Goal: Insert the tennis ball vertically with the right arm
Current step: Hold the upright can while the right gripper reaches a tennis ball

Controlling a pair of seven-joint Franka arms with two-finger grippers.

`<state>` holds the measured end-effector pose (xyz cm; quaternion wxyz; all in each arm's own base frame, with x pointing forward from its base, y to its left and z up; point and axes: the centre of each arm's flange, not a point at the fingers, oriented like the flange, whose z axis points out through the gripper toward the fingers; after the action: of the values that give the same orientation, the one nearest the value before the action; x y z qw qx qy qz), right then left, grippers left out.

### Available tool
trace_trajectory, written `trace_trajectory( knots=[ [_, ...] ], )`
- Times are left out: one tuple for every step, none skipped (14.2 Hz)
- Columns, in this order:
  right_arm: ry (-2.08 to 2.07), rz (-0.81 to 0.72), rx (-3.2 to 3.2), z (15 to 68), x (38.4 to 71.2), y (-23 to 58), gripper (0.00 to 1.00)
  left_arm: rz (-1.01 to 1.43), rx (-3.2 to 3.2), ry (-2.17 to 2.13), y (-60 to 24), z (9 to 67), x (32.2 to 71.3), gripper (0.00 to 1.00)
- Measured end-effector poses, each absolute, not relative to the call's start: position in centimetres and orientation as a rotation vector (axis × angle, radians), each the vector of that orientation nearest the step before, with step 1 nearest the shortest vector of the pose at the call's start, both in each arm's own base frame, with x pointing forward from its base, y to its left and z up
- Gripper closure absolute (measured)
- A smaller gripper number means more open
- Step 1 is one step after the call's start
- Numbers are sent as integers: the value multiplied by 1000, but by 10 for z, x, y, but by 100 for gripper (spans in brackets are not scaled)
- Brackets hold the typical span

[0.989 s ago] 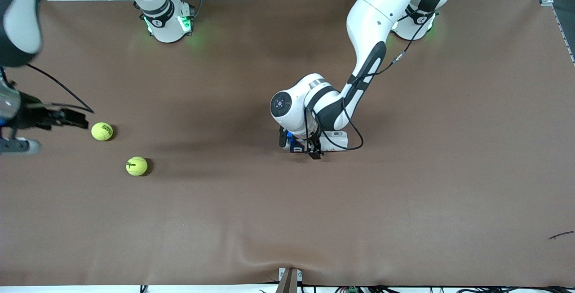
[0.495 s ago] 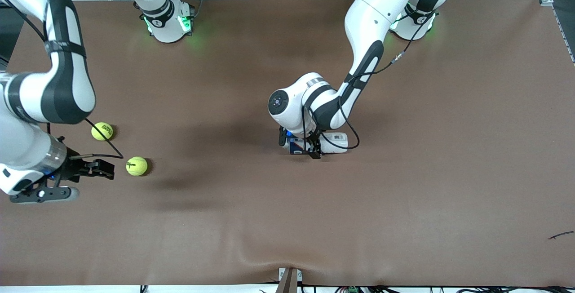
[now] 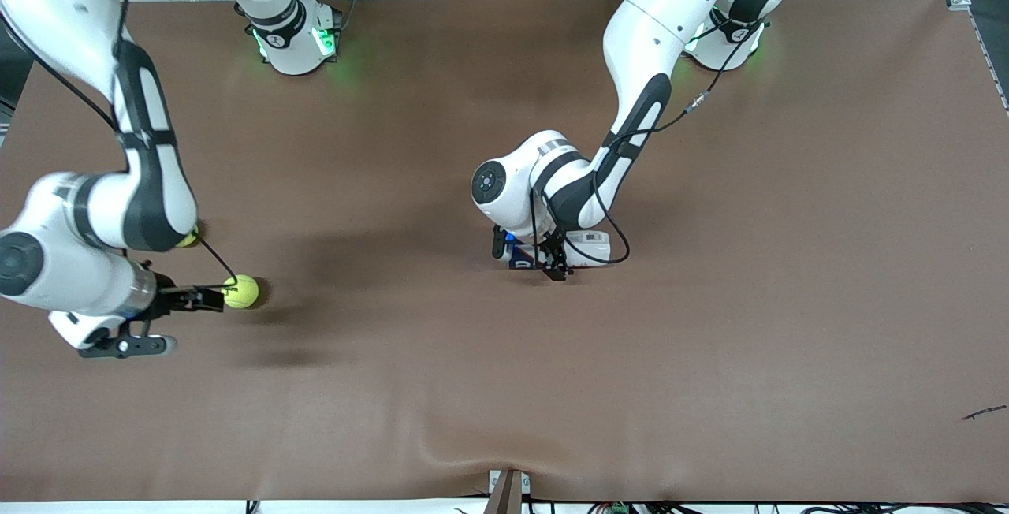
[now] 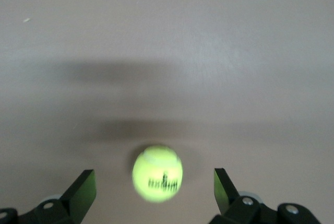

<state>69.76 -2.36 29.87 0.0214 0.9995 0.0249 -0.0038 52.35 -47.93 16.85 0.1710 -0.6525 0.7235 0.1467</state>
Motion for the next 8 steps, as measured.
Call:
trace_trajectory(
  knots=[
    [81, 22, 3093, 274, 699, -23, 0, 418, -1852, 2055, -479, 168, 523, 8],
    [82, 35, 3090, 255, 698, -25, 0, 418, -1852, 2055, -479, 168, 523, 14],
    [80, 27, 3088, 241, 696, -26, 0, 420, -1851, 2055, -480, 169, 523, 23],
    [78, 9, 3088, 231, 694, -28, 0, 422, -1850, 2054, -480, 169, 523, 28],
    [76, -12, 3088, 225, 691, -29, 0, 423, -1850, 2054, -480, 169, 522, 29],
    [75, -37, 3089, 218, 687, -30, 0, 423, -1850, 2054, -480, 169, 522, 29],
    [75, -63, 3089, 212, 682, -29, 0, 422, -1852, 2052, -480, 169, 522, 29],
    [76, -87, 3090, 205, 677, -29, 0, 419, -1857, 2046, -481, 169, 522, 28]
  ],
)
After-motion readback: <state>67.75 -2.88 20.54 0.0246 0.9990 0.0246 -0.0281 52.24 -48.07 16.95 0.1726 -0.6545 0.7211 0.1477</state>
